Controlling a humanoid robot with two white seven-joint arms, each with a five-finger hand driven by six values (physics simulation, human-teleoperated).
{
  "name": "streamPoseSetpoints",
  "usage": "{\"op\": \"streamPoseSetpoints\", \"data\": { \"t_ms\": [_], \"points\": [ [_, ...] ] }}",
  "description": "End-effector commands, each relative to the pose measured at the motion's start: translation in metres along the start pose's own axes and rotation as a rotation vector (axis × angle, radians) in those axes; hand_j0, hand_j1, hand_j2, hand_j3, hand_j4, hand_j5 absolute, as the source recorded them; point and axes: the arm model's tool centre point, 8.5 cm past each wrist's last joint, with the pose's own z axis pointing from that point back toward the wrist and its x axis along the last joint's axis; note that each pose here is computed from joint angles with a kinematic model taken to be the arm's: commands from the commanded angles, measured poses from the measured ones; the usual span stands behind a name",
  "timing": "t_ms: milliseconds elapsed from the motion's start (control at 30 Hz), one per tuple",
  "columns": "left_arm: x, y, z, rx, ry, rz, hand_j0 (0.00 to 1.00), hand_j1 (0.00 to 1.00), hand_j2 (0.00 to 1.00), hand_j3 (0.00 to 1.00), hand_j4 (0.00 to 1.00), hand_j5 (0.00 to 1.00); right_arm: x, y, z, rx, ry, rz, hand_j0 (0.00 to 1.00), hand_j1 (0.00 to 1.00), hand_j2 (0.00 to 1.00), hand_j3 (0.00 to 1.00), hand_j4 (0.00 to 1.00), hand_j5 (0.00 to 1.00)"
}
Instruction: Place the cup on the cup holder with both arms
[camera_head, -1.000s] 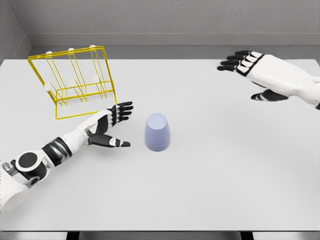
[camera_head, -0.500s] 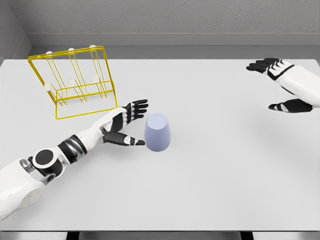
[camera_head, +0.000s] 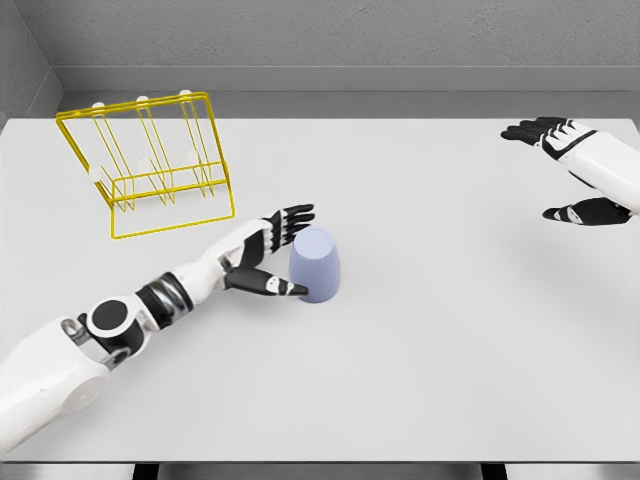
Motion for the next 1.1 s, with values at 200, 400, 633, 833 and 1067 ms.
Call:
{"op": "streamPoseSetpoints", "data": {
  "t_ms": [200, 400, 633, 833, 1067],
  "points": [
    [-0.001, -0.004, -0.005, -0.003, -0.004, 0.009, 1.00, 1.00, 1.00, 1.00, 1.00, 1.00, -0.002, 0.001, 0.001, -0.003, 0.006, -0.013, 1.00, 1.00, 1.00, 1.00, 1.00, 1.00],
    [-0.006, -0.006, -0.009, -0.003, 0.000, 0.020, 1.00, 1.00, 1.00, 1.00, 1.00, 1.00, -0.002, 0.000, 0.001, -0.004, 0.004, -0.013, 1.00, 1.00, 1.00, 1.00, 1.00, 1.00],
    [-0.010, -0.009, -0.013, -0.002, 0.003, 0.029, 1.00, 1.00, 1.00, 1.00, 1.00, 1.00, -0.002, 0.000, 0.001, -0.004, 0.004, -0.013, 1.00, 1.00, 1.00, 1.00, 1.00, 1.00],
    [-0.009, -0.012, -0.015, -0.007, -0.002, 0.028, 1.00, 1.00, 1.00, 1.00, 1.00, 1.00, -0.002, 0.001, 0.001, -0.005, 0.005, -0.015, 1.00, 1.00, 1.00, 1.00, 1.00, 1.00],
    [-0.010, -0.014, -0.014, -0.009, -0.011, 0.031, 0.70, 0.70, 0.70, 0.70, 0.70, 0.70, -0.003, 0.001, 0.001, -0.005, 0.007, -0.014, 1.00, 1.00, 1.00, 1.00, 1.00, 1.00]
  ]
}}
